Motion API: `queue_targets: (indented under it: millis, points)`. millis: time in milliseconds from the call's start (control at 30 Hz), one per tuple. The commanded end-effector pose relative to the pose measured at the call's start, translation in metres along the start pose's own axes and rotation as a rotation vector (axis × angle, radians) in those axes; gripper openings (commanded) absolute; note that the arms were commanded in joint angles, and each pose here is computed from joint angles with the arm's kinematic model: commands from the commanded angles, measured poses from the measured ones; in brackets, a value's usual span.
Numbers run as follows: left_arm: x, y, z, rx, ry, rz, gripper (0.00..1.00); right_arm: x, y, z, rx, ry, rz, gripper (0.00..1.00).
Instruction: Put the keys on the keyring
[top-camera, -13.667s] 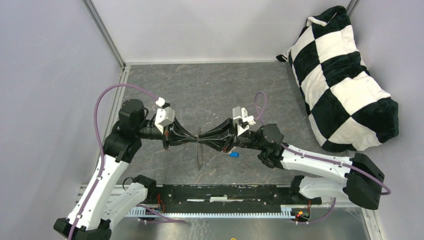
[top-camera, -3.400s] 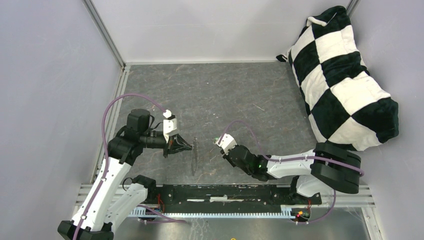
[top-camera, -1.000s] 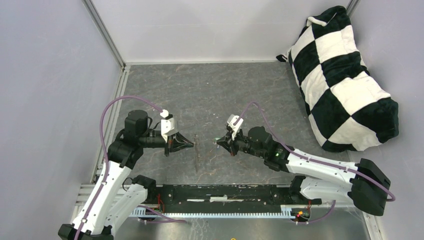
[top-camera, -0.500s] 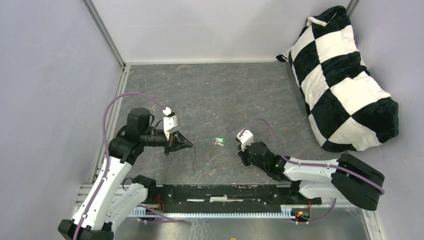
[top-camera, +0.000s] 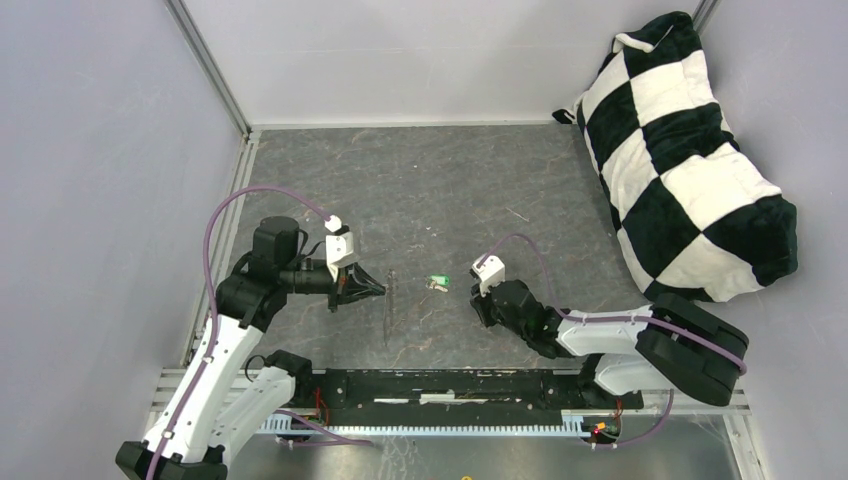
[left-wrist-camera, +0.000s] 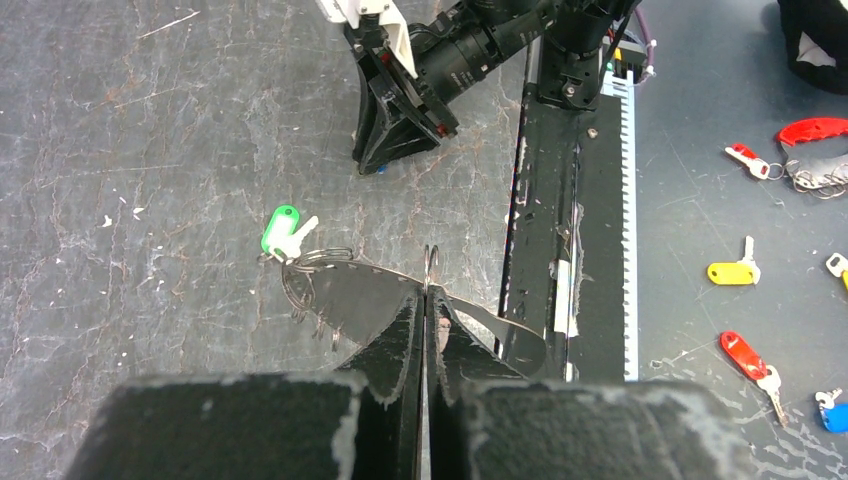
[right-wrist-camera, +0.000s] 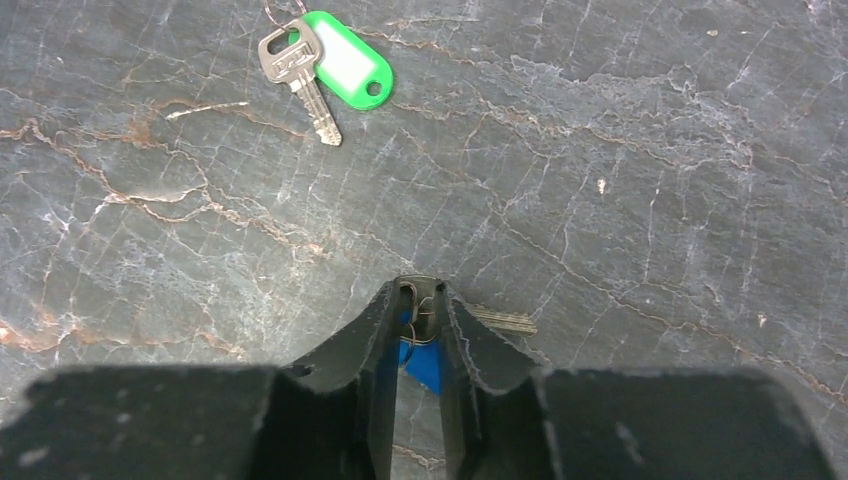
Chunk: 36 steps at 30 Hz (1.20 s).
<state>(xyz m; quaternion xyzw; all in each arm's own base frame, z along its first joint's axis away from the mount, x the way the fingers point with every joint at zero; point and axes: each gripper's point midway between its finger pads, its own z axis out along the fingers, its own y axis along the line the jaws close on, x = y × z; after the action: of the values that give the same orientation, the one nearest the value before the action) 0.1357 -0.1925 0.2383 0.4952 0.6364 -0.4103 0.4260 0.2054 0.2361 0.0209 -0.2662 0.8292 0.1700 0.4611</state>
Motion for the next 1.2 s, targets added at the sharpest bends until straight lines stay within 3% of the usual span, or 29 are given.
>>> queue_targets:
  millis: [0,267,467,800,1167]
  points:
    - [-0.010,-0.003,-0.001,0.020,-0.038,0.065,0.02,-0.005,0.002,0.003,-0.011,-0.010,0.016,0.28]
    - [-0.013,-0.004,-0.002,0.021,-0.042,0.064,0.02,-0.034,0.002,0.000,-0.012,-0.036,-0.011,0.49]
    - [-0.013,-0.004,-0.001,0.027,-0.042,0.059,0.02,-0.031,0.006,-0.007,-0.031,-0.022,0.054,0.54]
    - [-0.014,-0.003,-0.001,0.031,-0.042,0.060,0.02,0.008,0.020,-0.026,-0.115,0.066,0.236,0.48]
    - [-0.016,-0.006,-0.002,0.032,-0.049,0.072,0.02,0.013,0.021,-0.023,-0.115,0.095,0.243,0.42]
